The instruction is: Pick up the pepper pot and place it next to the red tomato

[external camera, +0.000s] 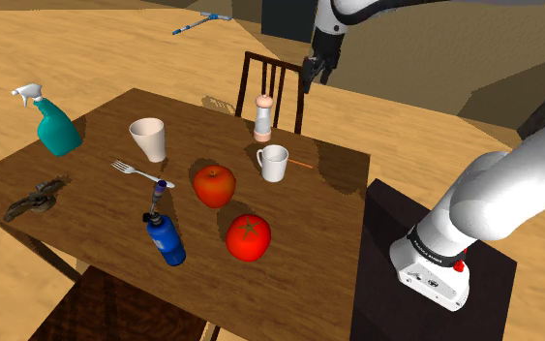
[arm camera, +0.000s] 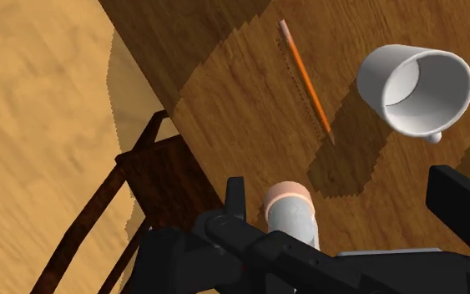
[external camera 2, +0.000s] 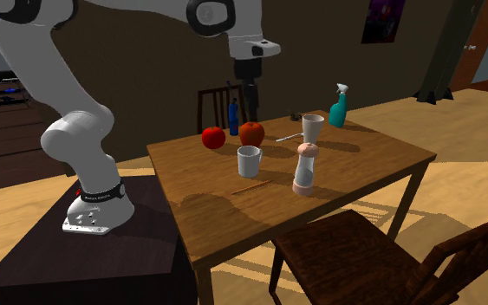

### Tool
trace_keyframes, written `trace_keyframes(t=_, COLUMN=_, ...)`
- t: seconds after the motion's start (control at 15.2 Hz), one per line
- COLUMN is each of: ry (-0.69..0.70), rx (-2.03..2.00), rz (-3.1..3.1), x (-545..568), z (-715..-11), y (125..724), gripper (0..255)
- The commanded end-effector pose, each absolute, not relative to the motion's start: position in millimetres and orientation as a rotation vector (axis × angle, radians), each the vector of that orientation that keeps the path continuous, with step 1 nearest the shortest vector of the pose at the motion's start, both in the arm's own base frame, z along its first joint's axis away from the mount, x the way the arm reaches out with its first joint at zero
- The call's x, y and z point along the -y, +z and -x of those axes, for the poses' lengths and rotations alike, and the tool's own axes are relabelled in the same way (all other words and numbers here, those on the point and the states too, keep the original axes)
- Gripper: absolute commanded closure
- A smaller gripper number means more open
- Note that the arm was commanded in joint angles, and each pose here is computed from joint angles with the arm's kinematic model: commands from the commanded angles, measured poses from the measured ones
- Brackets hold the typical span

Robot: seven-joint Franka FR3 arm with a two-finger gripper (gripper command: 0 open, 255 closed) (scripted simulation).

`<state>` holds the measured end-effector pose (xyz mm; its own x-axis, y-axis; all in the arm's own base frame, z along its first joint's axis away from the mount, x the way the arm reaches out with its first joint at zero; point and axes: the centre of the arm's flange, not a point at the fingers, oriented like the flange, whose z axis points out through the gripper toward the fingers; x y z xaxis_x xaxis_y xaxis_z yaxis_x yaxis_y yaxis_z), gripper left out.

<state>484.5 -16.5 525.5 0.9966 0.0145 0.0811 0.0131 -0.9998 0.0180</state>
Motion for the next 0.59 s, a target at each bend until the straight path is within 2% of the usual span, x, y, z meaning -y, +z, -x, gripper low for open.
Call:
trace_keyframes(t=0.0, ry=0.130, rx=-0.042, rz=-3.124, x=16.3, z=-509.4, y=511.3, gripper=0)
trace_keyframes(t=0.53, ry=0.136, rx=-0.120, rz=-3.133, x=15.9, z=-603.3, y=464.1, gripper=0)
